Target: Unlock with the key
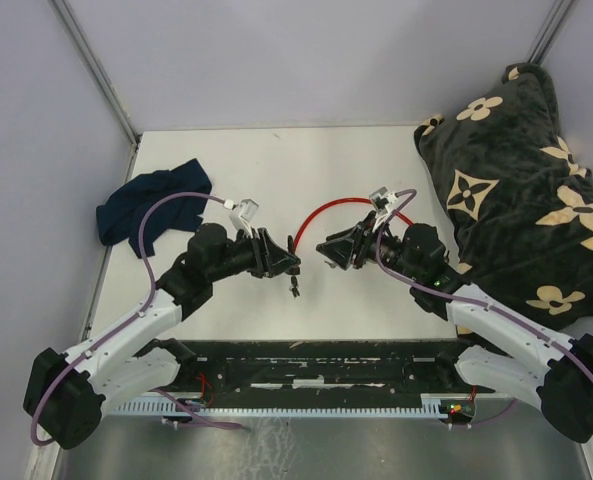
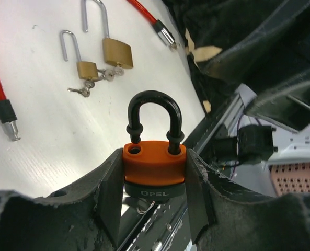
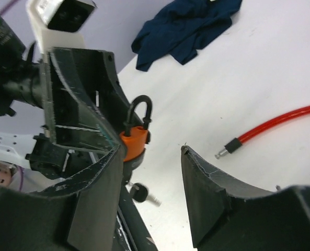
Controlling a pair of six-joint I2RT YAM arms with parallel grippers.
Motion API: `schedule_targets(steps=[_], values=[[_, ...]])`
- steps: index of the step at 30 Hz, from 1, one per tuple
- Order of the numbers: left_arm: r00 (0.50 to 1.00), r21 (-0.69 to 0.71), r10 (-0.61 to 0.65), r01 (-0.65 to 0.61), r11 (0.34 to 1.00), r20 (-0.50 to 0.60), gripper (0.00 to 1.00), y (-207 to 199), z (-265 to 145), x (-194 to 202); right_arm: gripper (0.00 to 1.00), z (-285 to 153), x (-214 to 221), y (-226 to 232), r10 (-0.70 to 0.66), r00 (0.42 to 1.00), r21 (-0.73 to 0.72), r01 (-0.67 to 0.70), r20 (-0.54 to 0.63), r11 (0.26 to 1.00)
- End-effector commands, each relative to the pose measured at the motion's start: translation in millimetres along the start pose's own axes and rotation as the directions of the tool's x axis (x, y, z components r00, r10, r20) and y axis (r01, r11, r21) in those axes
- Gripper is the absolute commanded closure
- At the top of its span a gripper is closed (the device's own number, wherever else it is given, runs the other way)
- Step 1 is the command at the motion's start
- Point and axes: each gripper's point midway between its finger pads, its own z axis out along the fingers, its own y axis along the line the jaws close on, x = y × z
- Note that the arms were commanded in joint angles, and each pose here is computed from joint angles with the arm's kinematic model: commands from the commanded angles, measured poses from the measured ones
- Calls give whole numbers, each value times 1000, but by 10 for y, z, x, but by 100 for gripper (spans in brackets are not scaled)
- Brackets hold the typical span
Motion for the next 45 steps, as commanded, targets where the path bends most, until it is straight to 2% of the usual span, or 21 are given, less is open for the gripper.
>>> schedule_targets(steps=[1,8,13,23,29,35,41,45], values=[[976,178,218,-209,961,-30,97,-424,-69,-143,44,-22,-55,-144,-82,996,90,85,-42,992],[958,344,270,-224,912,-92,97,-664,-69,-48,43,127,-83,81,-55,997,-45,52,-53,998],[956,384,276,-220,897,-97,97,-730,-73,-37,43,183,-126,246,-30,999,-147,26,-28,989],[958,488,277,-210,847,-68,97,-932,-186,-20,43,330,23,209,40,998,-194,-49,-51,980],[961,481,260,-185,857,-94,97,-878,-150,28,44,322,30,370,51,998,-300,-63,-48,952],[954,412,276,-207,888,-116,97,-760,-114,28,43,216,81,318,0,999,-264,-12,-45,964],[936,237,312,-271,933,-160,97,-463,-102,7,43,80,110,225,-73,996,-185,61,-58,981],[926,265,329,-275,924,-186,97,-490,-133,62,42,4,94,191,-143,986,-147,130,-81,980]])
